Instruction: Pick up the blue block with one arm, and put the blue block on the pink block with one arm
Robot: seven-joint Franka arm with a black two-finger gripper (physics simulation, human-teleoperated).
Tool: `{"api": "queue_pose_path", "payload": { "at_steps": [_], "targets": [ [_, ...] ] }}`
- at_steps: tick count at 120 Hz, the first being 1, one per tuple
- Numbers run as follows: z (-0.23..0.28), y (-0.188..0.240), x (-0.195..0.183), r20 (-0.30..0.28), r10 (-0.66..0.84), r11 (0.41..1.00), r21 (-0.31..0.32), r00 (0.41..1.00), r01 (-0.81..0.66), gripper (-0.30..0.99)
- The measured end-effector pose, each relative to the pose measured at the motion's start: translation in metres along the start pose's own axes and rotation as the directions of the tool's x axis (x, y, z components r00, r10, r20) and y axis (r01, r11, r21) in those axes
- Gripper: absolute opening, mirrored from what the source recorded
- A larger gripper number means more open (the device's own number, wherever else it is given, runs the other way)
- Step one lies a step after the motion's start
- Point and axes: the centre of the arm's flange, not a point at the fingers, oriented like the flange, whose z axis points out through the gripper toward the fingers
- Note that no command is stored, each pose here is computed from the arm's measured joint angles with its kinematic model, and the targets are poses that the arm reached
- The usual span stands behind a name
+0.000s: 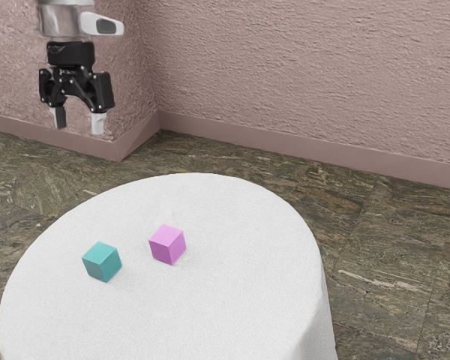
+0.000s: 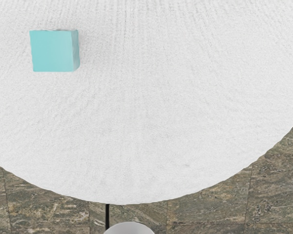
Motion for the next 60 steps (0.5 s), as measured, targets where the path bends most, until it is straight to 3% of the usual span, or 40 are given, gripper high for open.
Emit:
{"api": "queue_pose_path", "payload": {
  "at_steps": [8,16,32,60],
  "targets": [
    [-0.006,-0.002,0.012,-0.090,-0.007,1.000,-0.005,0.996,0.007,0.69],
    [-0.001,-0.008,0.037,-0.135,-0.026,1.000,0.010,0.991,0.028,0.69],
    [0.070,-0.024,0.083,-0.134,-0.060,0.997,0.039,0.989,0.065,0.69],
    [0.183,-0.067,0.065,-0.239,-0.137,0.990,0.012,0.961,0.144,0.69]
  ]
}}
